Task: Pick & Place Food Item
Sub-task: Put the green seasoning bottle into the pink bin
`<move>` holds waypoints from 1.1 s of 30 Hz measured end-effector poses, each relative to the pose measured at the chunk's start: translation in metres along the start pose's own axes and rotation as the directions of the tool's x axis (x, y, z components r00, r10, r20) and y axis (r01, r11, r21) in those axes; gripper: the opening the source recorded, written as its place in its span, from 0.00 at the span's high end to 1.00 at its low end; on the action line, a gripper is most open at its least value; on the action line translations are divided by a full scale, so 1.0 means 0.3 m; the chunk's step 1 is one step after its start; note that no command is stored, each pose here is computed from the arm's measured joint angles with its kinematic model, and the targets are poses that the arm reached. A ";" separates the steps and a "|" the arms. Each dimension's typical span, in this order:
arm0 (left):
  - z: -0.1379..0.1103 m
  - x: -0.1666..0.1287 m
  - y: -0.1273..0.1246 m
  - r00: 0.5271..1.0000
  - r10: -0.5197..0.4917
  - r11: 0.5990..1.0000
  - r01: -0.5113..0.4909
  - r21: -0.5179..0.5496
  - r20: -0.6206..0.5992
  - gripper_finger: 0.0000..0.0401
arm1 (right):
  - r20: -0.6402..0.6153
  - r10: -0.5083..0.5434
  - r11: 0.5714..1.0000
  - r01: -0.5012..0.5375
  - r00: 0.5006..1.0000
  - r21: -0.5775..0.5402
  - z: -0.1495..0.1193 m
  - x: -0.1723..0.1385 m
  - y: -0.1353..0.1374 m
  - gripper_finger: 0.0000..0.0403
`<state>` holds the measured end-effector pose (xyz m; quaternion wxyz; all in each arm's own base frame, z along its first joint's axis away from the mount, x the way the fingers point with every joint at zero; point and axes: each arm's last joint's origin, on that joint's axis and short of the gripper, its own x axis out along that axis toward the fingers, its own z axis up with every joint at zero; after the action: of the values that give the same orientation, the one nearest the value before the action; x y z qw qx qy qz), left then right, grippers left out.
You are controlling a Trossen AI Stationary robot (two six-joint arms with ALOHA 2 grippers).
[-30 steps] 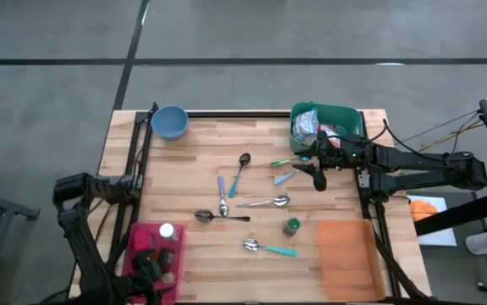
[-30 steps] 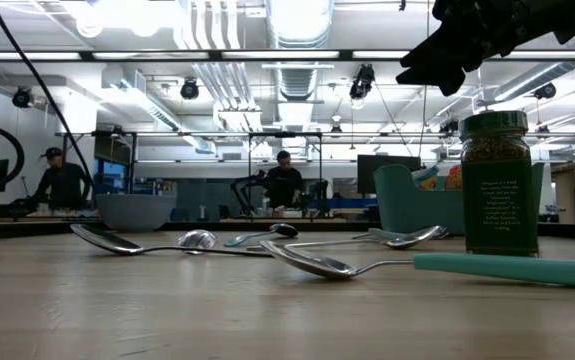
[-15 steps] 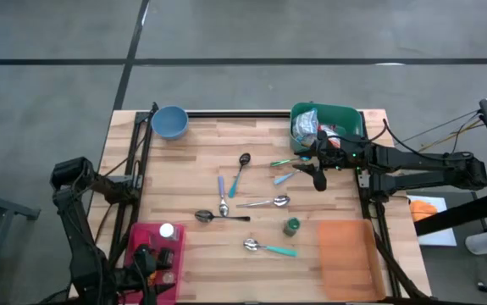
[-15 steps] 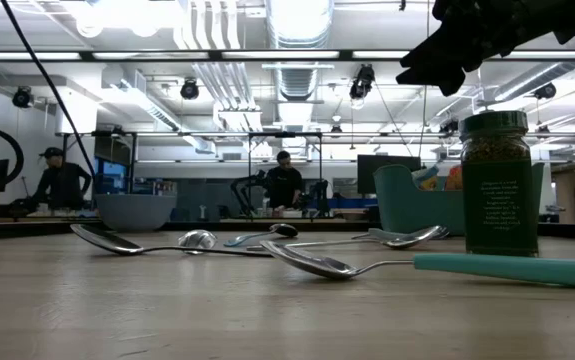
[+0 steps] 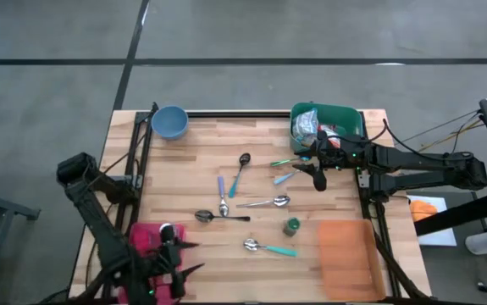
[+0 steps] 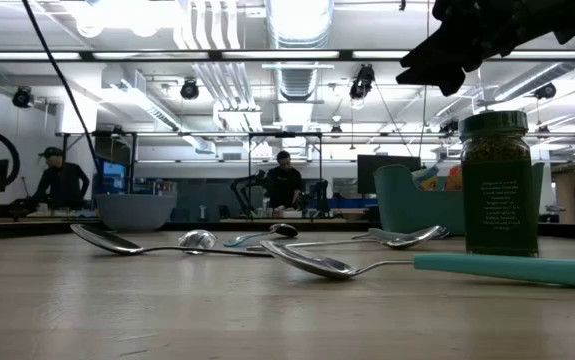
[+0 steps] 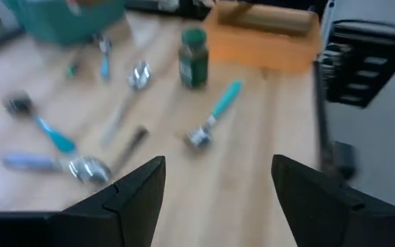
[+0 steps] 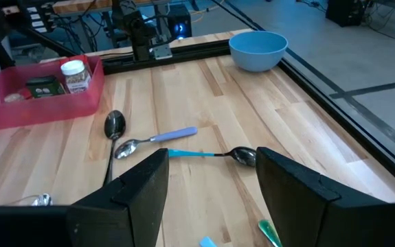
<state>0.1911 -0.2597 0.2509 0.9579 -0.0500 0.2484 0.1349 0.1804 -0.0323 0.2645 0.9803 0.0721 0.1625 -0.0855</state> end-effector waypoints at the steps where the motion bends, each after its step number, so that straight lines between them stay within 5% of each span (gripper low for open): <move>1: 0.006 0.020 0.006 1.000 0.019 0.999 -0.019 0.039 0.019 0.33 | 0.000 -0.001 1.000 0.001 1.000 0.000 0.000 0.000 0.000 0.47; 7: 0.026 0.162 0.048 0.988 0.096 0.993 -0.103 0.051 0.123 0.33 | 0.000 0.000 1.000 0.000 1.000 0.000 0.000 0.000 0.000 0.47; 17: 0.043 0.326 0.106 0.963 -0.145 0.975 0.100 0.199 0.227 0.33 | 0.000 0.000 1.000 0.000 1.000 0.000 0.000 0.000 0.000 0.47; 21: 0.027 0.374 0.156 0.970 -0.142 0.977 0.106 0.186 0.195 0.33 | 0.000 0.000 1.000 0.000 1.000 0.000 0.000 0.000 0.000 0.47; 33: 0.178 0.306 0.281 0.953 -0.200 0.959 0.142 0.245 0.229 0.33 | 0.000 -0.001 1.000 0.001 1.000 0.000 0.000 0.000 0.000 0.47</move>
<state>0.2692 -0.1489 0.2501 0.9891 0.0554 0.1335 0.0272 0.1804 -0.0323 0.2645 0.9803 0.0721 0.1625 -0.0858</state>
